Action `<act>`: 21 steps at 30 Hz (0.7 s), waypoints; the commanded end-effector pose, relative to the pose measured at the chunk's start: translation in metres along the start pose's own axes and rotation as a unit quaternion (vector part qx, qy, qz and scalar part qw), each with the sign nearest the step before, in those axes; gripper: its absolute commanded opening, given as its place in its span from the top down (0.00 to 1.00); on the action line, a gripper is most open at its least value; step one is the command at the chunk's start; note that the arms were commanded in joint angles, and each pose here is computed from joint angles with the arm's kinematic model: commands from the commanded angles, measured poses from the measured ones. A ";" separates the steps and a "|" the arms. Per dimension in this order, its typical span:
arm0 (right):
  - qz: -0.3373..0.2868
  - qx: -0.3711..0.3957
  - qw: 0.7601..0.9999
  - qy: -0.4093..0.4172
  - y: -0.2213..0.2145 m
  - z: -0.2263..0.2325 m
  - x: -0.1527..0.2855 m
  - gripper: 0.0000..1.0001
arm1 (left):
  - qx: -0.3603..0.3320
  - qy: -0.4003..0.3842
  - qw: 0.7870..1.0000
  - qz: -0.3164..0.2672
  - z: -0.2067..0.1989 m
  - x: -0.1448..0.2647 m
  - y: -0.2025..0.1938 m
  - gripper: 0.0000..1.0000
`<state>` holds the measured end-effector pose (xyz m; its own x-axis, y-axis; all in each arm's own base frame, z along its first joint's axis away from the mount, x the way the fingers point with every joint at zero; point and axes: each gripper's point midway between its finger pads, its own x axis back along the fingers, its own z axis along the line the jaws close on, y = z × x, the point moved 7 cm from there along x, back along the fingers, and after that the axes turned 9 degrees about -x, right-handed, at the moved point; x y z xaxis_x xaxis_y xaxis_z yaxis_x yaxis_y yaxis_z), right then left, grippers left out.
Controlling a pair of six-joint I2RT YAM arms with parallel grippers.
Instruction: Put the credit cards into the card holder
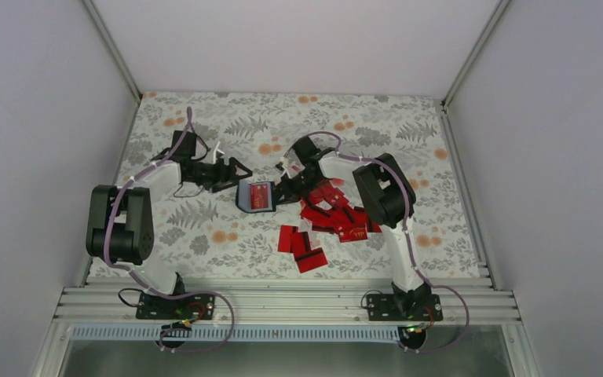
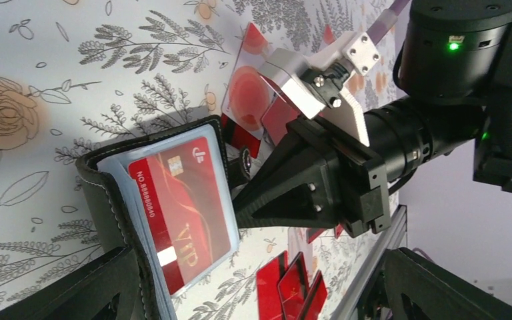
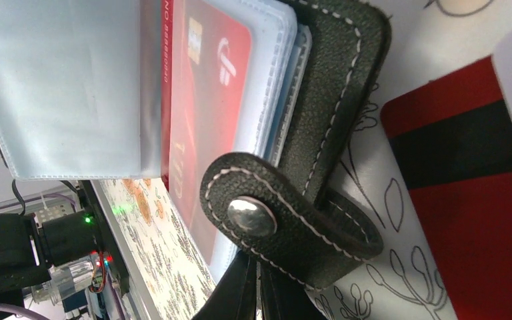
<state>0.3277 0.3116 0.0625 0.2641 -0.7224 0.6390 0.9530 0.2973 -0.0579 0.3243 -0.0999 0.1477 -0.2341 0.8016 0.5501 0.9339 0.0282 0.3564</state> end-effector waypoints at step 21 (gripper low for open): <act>-0.015 -0.004 0.999 -0.043 0.010 -0.022 -0.012 0.96 | 0.005 -0.069 0.997 0.036 -0.016 -0.064 0.002 0.08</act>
<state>0.3294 0.3127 0.0626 0.2724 -0.7239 0.6339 0.9518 0.2991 -0.0675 0.3276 -0.1497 0.1299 -0.1317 0.8796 0.4570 0.9531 -0.0144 0.3024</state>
